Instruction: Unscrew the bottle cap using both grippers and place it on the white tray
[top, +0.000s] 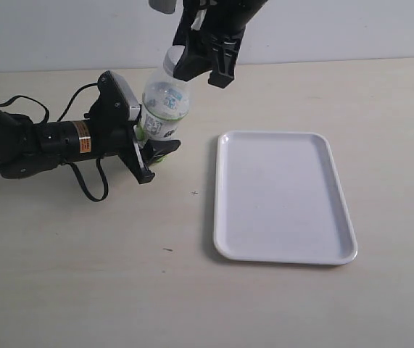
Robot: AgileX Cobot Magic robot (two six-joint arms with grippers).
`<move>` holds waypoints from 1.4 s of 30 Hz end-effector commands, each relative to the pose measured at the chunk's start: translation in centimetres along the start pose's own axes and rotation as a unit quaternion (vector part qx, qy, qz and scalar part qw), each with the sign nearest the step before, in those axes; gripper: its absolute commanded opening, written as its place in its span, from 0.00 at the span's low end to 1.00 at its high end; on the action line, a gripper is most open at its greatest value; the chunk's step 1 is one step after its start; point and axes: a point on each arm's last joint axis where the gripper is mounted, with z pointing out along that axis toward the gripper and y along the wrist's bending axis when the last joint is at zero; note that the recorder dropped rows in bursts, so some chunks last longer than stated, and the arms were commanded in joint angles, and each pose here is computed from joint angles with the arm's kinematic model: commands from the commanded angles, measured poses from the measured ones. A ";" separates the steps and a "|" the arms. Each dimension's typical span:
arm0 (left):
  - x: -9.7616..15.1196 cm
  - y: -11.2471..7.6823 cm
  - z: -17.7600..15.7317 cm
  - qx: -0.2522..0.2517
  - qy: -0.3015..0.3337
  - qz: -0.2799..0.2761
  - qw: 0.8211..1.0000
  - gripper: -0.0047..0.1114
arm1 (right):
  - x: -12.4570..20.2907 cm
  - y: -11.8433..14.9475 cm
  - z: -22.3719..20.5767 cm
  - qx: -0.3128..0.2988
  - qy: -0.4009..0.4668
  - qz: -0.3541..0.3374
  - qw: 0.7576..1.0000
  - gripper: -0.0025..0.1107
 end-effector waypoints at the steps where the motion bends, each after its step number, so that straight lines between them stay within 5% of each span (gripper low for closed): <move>1: 0.1 0.0 0.0 -0.001 0.010 -0.005 1.000 0.04 | -0.1 -0.2 -0.2 0.010 0.001 -0.068 0.998 0.02; 13: 0.1 0.0 0.0 -0.001 0.010 -0.005 1.000 0.04 | -0.1 -0.2 -0.2 0.010 0.002 -0.196 0.981 0.02; 20: 0.1 0.0 0.0 -0.002 0.010 -0.007 1.000 0.04 | -0.1 -0.2 -0.2 0.010 0.004 -0.364 0.931 0.02; 28: 0.0 0.1 0.1 -0.004 0.008 -0.005 1.000 0.04 | -0.2 -0.5 -0.2 0.028 0.002 -0.370 0.929 0.03; 37: 0.0 0.2 0.1 -0.004 0.008 -0.005 1.000 0.04 | -0.6 -0.4 -0.2 0.028 -0.016 -0.355 0.934 0.60; 42: 0.0 0.2 0.1 -0.004 0.008 -0.005 1.000 0.04 | -0.6 -0.4 -0.2 0.029 -0.023 -0.285 0.958 0.75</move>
